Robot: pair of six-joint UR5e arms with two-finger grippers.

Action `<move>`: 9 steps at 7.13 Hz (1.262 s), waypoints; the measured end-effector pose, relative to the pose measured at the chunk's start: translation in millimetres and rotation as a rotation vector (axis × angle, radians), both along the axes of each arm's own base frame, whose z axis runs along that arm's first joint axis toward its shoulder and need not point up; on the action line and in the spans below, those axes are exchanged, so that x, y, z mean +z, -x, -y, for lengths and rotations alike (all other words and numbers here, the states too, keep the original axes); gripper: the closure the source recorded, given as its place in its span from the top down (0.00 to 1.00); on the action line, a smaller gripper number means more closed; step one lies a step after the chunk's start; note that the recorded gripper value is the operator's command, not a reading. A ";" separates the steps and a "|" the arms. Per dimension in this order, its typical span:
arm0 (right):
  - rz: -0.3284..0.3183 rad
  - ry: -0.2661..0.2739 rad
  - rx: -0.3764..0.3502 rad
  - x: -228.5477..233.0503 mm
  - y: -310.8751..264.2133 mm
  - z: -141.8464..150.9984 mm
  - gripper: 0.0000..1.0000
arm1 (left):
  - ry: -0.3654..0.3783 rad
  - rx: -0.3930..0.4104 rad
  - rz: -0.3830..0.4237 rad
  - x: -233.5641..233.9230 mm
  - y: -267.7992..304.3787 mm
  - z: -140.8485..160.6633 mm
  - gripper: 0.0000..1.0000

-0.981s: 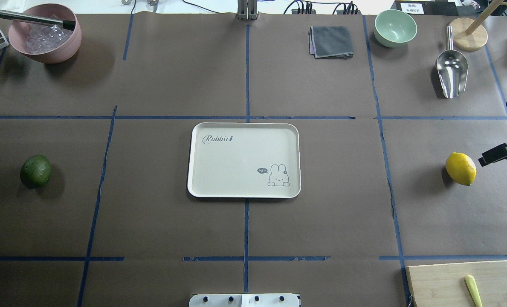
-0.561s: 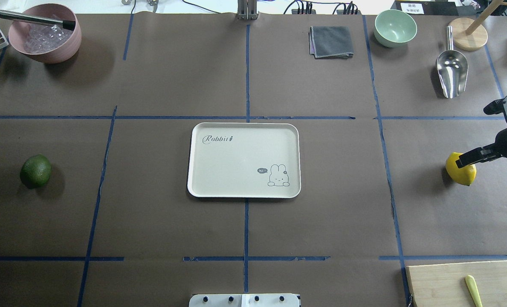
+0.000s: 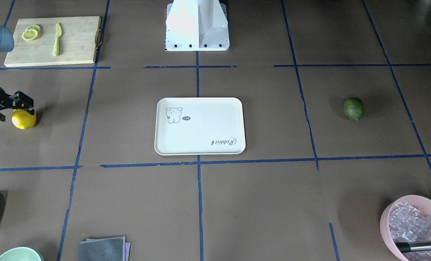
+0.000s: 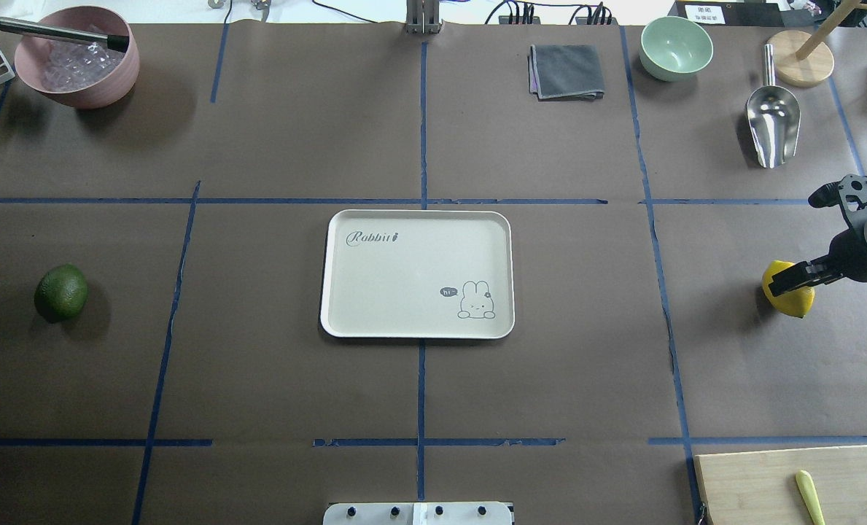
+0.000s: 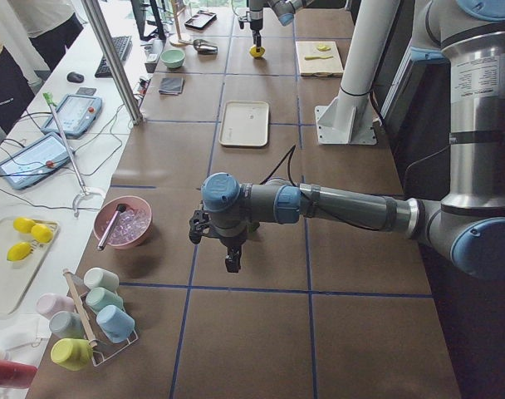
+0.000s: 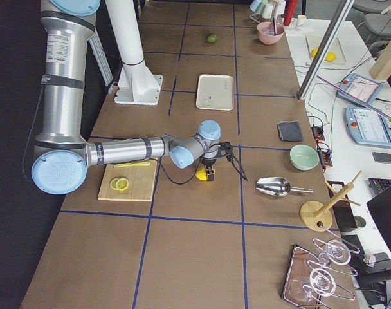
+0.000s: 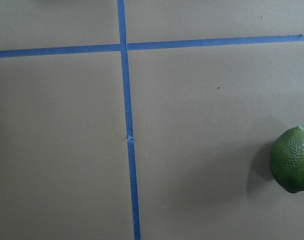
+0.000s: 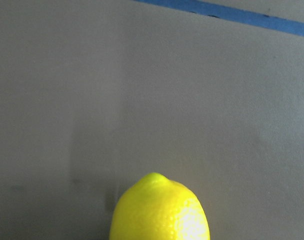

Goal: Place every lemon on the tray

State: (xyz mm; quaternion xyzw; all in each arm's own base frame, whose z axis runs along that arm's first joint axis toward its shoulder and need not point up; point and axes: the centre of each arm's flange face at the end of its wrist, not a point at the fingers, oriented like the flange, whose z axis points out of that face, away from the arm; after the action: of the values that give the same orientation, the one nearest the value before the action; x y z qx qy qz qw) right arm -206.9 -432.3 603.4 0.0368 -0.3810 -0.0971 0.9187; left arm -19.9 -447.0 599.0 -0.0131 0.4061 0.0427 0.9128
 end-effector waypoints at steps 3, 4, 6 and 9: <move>-0.004 0.012 -0.025 6.1 13.6 -1.8 0.80 | 0.000 0.001 0.000 0.3 0.0 -0.4 1.00; -0.004 0.012 -0.030 6.4 17.7 -0.1 0.17 | 0.000 0.001 0.000 0.3 0.0 -0.4 1.00; 0.004 0.016 -0.031 4.1 20.1 1.1 0.00 | 0.000 0.001 0.000 0.3 0.0 -0.4 1.00; 0.070 -0.004 -0.002 -64.0 28.5 9.8 0.00 | -0.001 0.001 0.000 0.0 0.0 -0.4 1.00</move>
State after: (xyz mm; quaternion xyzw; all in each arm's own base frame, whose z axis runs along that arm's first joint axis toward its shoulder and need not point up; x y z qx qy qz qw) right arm -235.4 -442.1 539.3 0.0416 -0.4126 -0.0971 0.9048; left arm -19.9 -446.6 599.0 -0.0127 0.4062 0.0436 0.9127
